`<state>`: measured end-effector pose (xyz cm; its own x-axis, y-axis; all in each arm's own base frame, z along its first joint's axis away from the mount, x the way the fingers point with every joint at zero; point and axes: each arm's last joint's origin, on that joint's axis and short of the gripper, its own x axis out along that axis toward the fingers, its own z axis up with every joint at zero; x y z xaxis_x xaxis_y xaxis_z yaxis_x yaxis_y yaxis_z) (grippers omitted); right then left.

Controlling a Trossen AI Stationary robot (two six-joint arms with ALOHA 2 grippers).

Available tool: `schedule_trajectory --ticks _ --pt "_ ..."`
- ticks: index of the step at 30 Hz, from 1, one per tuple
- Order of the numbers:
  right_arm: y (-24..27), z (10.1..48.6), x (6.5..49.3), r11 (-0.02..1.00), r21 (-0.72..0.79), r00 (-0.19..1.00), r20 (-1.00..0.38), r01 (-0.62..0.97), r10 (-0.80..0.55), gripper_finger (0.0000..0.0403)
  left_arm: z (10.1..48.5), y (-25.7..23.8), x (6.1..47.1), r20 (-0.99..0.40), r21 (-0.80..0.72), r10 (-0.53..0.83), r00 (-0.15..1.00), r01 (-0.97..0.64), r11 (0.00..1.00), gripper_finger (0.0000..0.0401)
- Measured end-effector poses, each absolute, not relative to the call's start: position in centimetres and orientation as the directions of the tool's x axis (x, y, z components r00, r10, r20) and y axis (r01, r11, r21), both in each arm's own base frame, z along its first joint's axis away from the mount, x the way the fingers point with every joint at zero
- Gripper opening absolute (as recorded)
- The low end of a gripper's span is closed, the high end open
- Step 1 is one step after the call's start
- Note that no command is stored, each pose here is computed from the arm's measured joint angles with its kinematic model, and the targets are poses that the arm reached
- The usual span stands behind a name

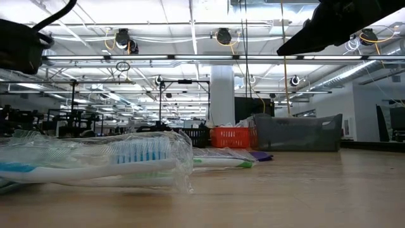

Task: Pick & Place Toothbrushes
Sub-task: Put the green toothbrush into the gray bin

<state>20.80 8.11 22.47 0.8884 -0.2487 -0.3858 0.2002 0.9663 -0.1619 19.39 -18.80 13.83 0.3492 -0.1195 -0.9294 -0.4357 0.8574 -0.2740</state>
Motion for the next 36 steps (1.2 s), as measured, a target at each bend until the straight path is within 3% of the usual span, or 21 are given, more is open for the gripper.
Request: schedule_trajectory --ticks 12,18,25,36 --pt "8.1 22.5 20.8 0.966 -0.169 0.888 -0.386 0.197 -0.249 0.0093 12.8 -19.1 19.6 -0.944 -0.251 -0.123 0.307 -0.421 0.872 0.0194" --pt "8.1 22.5 20.8 0.966 -0.169 0.888 -0.386 0.197 -0.249 0.0093 12.7 -19.0 19.5 -0.949 -0.233 -0.116 0.293 -0.405 0.884 0.013" --pt "8.1 22.5 20.8 0.966 -0.169 0.888 -0.386 0.197 -0.249 0.0093 12.6 -18.9 19.4 -0.952 -0.231 -0.117 0.283 -0.413 0.881 0.0014" --pt "8.1 22.5 20.8 0.966 -0.168 0.889 -0.387 0.195 -0.246 0.0093 13.8 -18.0 19.9 -0.946 -0.282 -0.167 0.277 -0.449 0.848 0.0004"
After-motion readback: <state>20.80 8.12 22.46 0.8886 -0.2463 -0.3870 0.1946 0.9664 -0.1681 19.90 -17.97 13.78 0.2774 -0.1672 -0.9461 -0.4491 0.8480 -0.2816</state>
